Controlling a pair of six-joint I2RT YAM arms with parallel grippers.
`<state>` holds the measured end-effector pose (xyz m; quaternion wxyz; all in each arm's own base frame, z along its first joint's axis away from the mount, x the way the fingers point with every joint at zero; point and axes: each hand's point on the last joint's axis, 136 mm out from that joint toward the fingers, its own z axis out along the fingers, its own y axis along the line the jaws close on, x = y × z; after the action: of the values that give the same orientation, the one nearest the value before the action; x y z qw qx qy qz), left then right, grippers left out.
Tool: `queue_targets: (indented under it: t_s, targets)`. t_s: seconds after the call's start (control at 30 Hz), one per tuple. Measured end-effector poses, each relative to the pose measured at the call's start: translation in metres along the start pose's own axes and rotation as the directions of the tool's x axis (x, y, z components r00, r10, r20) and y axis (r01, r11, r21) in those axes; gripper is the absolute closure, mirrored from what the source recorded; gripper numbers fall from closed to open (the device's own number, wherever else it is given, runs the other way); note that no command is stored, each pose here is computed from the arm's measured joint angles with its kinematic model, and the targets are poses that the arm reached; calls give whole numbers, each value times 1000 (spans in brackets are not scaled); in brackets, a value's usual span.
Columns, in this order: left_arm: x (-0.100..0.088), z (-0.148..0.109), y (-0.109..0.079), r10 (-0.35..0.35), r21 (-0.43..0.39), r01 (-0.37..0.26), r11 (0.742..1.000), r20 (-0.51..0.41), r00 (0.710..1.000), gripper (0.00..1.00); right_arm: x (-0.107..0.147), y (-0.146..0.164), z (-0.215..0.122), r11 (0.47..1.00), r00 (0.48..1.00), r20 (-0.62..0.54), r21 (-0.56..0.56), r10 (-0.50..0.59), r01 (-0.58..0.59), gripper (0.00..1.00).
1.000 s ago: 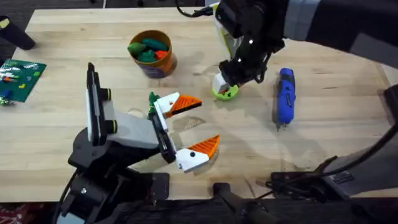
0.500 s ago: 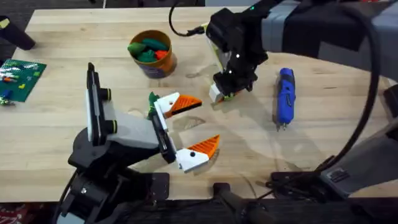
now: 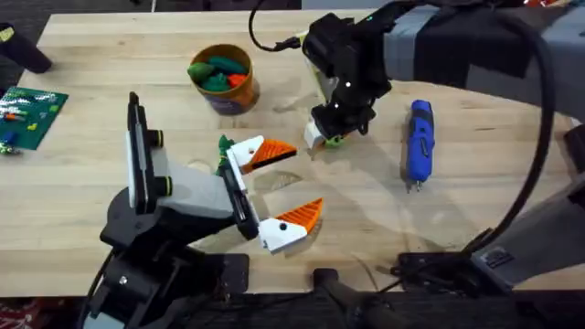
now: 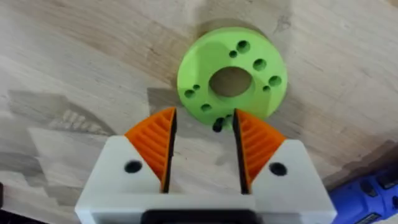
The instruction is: Pick up the gripper from the table and insert it into the empty holder that is missing its gripper. Then pick up a screw, insert it into the mounting hole, and use the screwdriver to tighten it. Finally, clean up the table by picking up the vegetable and placing it into the bucket.
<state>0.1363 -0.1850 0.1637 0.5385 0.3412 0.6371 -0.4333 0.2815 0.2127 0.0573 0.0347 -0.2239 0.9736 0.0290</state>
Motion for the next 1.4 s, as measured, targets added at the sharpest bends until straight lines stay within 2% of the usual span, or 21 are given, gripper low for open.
queue_targets:
  t_s: [0.53, 0.57, 0.6, 0.63, 0.7, 0.77, 1.4]
  targets:
    - [0, 0, 0, 0, 0, 0, 1000, 0, 1000, 15, 3, -1, 0, 1000, 1000, -11, 3, 0, 0, 494]
    - [0, 0, 0, 0, 0, 0, 1000, 0, 1000, 15, 3, -1, 0, 1000, 1000, -11, 5, -2, 2, 521]
    - [0, 0, 0, 0, 0, 0, 1000, 0, 1000, 15, 3, -2, 0, 1000, 1000, -11, 8, 0, 0, 602]
    - [0, 0, 0, 0, 0, 0, 1000, 0, 1000, 15, 3, -2, 0, 1000, 1000, -11, 9, 3, -3, 726]
    - [0, 0, 0, 0, 0, 0, 1000, 0, 1000, 15, 3, -2, 0, 1000, 1000, -12, 9, 3, -3, 906]
    - [0, 0, 0, 0, 0, 0, 1000, 0, 1000, 15, 3, -2, 0, 1000, 1000, -14, 9, 3, -3, 986]
    - [0, 0, 0, 0, 0, 0, 1000, 0, 1000, 15, 6, -2, 0, 1000, 1000, -22, 10, 5, -5, 995]
